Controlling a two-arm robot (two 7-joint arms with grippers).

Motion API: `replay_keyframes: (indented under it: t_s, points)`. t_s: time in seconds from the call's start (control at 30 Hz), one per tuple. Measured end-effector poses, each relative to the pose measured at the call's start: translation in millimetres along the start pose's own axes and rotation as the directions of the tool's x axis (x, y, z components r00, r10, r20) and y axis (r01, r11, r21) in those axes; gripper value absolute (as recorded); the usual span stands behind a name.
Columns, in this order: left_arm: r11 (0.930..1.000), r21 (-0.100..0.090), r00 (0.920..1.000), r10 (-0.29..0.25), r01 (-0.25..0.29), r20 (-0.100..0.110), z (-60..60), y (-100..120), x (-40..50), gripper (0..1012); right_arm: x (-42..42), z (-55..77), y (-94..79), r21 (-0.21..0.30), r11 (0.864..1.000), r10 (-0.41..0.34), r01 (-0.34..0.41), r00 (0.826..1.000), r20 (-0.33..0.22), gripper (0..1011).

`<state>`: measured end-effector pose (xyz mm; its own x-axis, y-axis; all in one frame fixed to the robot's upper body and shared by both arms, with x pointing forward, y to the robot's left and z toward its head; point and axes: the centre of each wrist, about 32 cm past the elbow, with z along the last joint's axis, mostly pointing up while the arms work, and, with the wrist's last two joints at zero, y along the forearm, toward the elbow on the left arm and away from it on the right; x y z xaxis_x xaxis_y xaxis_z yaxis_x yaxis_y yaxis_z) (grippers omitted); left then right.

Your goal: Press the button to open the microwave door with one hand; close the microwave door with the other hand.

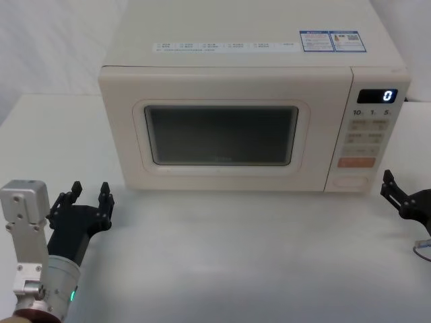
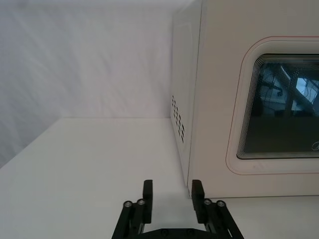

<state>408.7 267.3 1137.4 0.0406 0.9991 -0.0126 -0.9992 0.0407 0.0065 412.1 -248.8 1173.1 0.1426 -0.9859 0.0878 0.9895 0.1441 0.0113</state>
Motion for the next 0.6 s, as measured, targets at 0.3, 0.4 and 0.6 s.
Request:
replay_keyframes:
  t_s: [0.3, 0.4, 0.6]
  points:
    - [1.0, 0.0, 1.0, 0.0, 0.0, -0.001, 0.1, 0.0, 0.0, 785, 0.0, 0.0, 0.0, 0.0, 1.0, 0.0, 0.0, 1.0, 0.0, 1002]
    - [1.0, 0.0, 1.0, 0.0, 0.0, -0.001, 0.1, 0.0, 0.0, 877, 0.0, 0.0, 0.0, 0.0, 1.0, 0.0, 0.0, 1.0, 0.0, 1002]
    - [1.0, -0.001, 1.0, 0.0, 0.0, -0.001, 0.2, 0.0, 0.0, 1001, 0.0, 0.0, 0.0, 0.0, 1.0, 0.0, 0.0, 1.0, 0.0, 1002]
